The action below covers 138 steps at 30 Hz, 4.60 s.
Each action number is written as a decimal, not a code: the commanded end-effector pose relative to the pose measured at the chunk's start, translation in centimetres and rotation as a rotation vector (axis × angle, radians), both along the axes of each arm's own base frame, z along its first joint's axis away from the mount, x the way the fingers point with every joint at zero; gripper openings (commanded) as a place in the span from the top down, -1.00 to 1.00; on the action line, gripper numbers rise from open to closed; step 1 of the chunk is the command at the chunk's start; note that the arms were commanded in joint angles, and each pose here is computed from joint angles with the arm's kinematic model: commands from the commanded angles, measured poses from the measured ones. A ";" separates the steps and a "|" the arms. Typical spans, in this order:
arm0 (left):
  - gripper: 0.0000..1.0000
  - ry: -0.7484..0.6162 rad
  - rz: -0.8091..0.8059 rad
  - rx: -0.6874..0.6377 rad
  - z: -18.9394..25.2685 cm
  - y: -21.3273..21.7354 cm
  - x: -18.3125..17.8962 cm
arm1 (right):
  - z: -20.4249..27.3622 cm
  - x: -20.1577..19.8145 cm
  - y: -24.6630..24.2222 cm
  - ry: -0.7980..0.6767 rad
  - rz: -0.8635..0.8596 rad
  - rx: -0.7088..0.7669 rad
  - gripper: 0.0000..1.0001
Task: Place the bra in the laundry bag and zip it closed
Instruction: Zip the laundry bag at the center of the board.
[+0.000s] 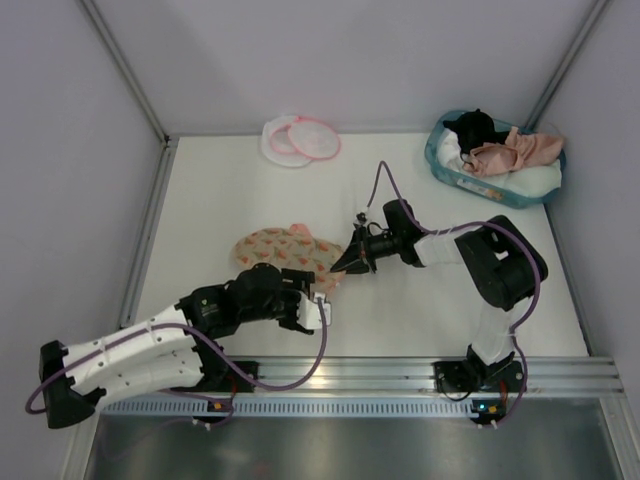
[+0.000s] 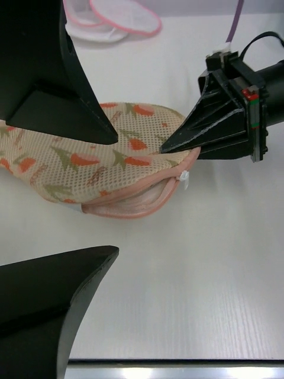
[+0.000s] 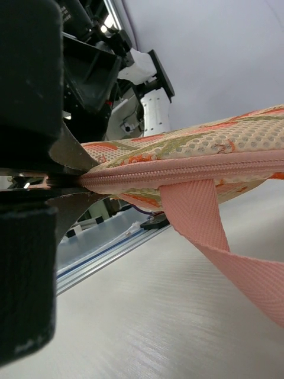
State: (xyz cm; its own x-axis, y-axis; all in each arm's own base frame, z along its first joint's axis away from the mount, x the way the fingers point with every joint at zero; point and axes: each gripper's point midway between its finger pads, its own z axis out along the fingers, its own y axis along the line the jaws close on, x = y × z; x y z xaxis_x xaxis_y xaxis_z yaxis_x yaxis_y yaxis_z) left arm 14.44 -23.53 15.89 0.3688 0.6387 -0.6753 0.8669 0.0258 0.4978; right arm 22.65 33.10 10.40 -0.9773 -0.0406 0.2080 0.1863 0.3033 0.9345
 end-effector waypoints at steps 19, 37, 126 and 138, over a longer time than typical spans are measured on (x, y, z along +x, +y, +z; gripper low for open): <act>0.00 -0.210 -0.473 0.546 -1.1 -8.0 -0.4 | 0.4 2.0 0.1 -0.093 -0.031 -0.072 1.00; -0.09 -0.076 -0.231 0.996 -6.3 -9.0 2.7 | -0.8 1.9 -0.4 -0.118 -0.038 -0.153 1.00; 1.00 0.130 0.203 0.471 -5.5 -12.5 5.9 | 0.4 0.4 -1.3 -0.111 0.092 -0.115 0.68; 1.00 0.240 -0.035 0.541 -8.5 -8.7 -1.5 | -0.2 1.8 -1.9 -0.135 0.111 -0.151 1.00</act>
